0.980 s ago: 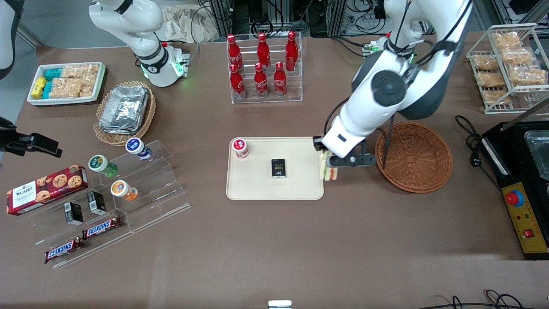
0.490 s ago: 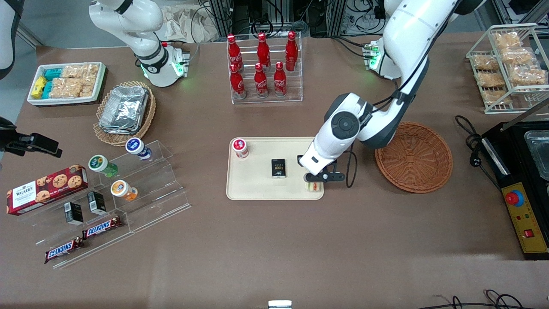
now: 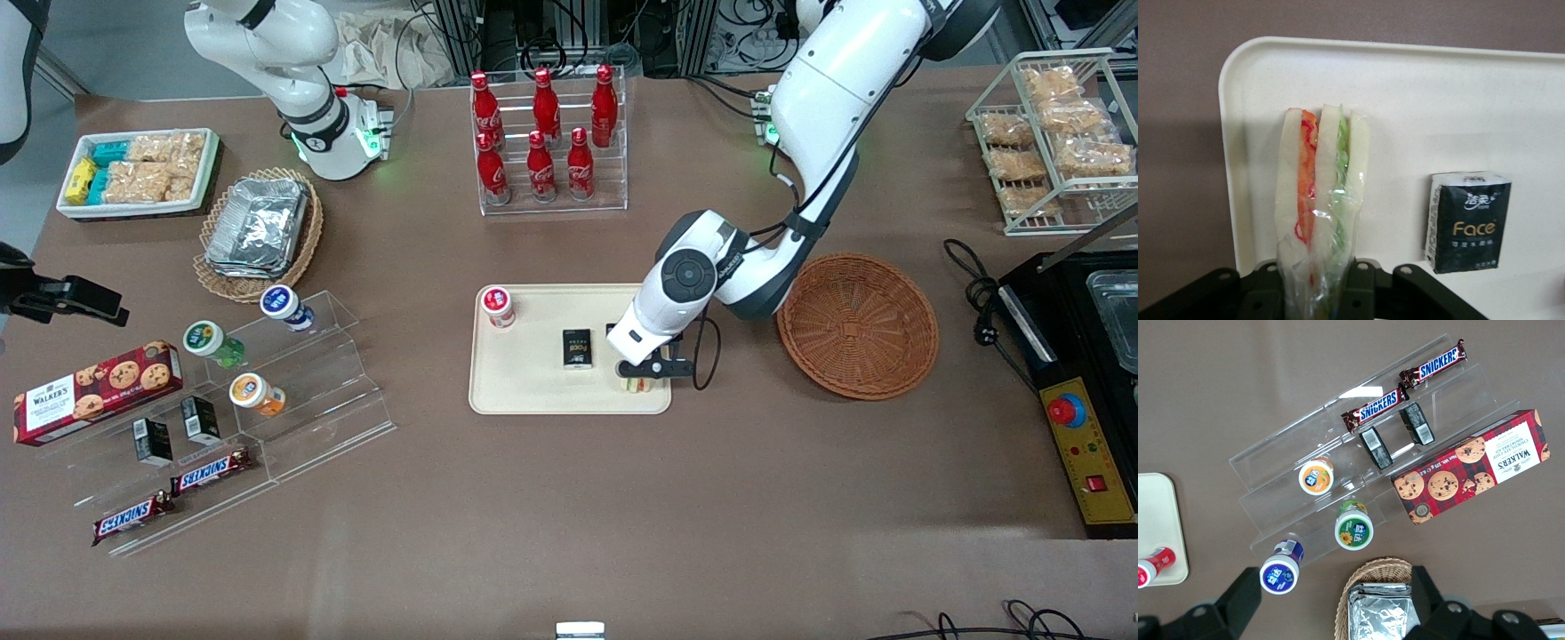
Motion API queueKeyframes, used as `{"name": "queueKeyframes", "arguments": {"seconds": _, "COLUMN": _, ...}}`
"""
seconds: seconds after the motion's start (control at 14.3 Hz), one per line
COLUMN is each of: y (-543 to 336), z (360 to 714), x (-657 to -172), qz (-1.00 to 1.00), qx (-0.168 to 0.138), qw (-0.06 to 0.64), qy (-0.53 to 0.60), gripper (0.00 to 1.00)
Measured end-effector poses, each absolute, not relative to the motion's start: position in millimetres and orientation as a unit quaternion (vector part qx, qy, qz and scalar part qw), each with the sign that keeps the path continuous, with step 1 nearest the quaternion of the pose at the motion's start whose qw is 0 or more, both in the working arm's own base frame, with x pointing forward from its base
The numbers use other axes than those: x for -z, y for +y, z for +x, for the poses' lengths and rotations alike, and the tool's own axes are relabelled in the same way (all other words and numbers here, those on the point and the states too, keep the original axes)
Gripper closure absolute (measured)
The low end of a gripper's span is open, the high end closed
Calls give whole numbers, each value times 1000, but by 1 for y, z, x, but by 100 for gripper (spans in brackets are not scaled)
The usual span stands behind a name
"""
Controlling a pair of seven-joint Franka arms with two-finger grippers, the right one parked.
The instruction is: Place sandwich from basket to tray
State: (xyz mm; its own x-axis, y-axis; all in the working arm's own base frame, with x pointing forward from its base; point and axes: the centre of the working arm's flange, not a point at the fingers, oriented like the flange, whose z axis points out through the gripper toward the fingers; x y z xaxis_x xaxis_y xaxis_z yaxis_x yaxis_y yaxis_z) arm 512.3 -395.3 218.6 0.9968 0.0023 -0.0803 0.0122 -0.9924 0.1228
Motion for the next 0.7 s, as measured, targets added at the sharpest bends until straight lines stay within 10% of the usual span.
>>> {"name": "queueKeyframes", "arguments": {"seconds": 0.49, "y": -390, "z": 529, "x": -234, "qz": 996, "qx": 19, "qw": 65, "qy": 51, "gripper": 4}}
{"name": "queueKeyframes", "arguments": {"seconds": 0.7, "y": -364, "z": 559, "x": -295, "qz": 993, "qx": -23, "qw": 61, "qy": 95, "gripper": 0}}
